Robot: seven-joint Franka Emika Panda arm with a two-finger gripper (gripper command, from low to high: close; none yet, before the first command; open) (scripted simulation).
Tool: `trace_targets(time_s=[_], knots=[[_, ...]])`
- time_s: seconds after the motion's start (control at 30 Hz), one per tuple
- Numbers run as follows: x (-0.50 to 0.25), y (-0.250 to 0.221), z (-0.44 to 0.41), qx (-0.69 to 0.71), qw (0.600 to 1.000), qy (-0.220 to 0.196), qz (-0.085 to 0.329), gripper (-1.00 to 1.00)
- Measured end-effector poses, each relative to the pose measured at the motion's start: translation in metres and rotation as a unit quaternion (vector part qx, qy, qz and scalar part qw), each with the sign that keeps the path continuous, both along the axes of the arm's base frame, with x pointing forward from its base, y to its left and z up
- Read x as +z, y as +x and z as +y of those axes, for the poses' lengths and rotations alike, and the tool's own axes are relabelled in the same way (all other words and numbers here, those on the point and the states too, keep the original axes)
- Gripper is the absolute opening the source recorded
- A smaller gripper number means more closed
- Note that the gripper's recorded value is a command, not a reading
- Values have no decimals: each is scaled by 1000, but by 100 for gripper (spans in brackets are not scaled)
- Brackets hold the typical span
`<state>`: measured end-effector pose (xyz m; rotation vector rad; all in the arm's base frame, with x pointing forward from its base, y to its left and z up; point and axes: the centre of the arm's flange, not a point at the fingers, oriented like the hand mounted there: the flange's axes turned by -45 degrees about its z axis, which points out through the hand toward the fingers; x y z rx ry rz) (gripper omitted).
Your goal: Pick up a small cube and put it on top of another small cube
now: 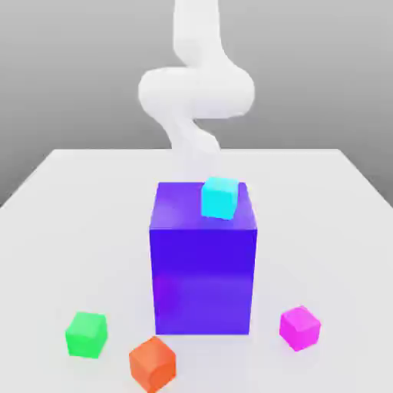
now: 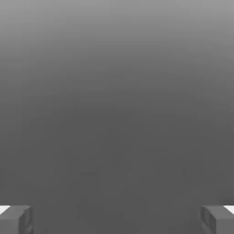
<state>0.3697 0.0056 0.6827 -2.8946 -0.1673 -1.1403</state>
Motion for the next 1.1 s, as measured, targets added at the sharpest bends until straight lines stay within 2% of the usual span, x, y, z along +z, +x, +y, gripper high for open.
trace_targets(time_s=[0.27, 0.53, 0.83, 1.1], knots=[[-102, 60, 37, 190, 978, -50, 66, 0], [-210, 88, 88, 363, 919, -106, 112, 0], [-331, 80, 140, 536, 812, -177, 149, 0], [-424, 49, 172, 668, 681, -249, 169, 0]])
